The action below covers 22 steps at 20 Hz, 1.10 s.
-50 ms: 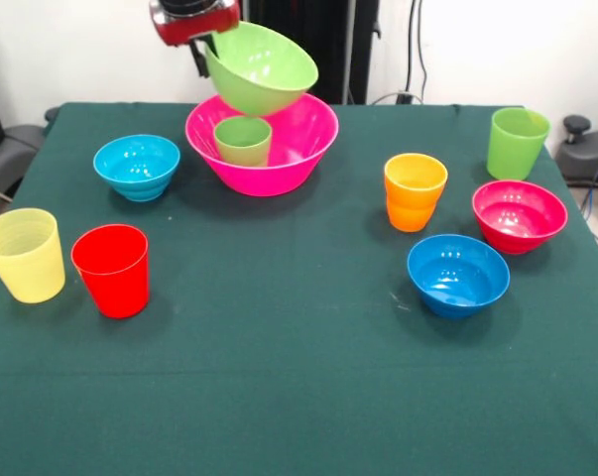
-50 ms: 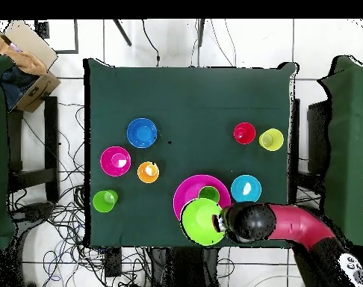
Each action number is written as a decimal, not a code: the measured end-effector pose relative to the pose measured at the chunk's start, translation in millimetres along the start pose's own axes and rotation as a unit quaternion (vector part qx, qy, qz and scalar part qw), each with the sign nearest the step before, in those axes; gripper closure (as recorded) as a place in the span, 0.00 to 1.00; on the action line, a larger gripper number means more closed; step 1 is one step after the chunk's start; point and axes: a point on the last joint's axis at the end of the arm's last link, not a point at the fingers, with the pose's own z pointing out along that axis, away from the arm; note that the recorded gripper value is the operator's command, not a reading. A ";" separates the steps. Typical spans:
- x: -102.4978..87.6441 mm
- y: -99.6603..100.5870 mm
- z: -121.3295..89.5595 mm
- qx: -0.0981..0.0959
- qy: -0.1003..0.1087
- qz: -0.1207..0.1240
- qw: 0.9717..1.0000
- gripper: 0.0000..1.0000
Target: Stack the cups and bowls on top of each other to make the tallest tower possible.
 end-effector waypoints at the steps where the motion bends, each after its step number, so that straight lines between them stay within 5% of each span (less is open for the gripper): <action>1: -2.4 3.2 2.0 -0.002 0.000 -0.007 1.000 1.00; 11: -24.8 27.4 17.8 -0.028 -0.023 -0.053 0.998 1.00; 22: -32.1 26.4 31.5 -0.055 -0.057 -0.071 0.994 1.00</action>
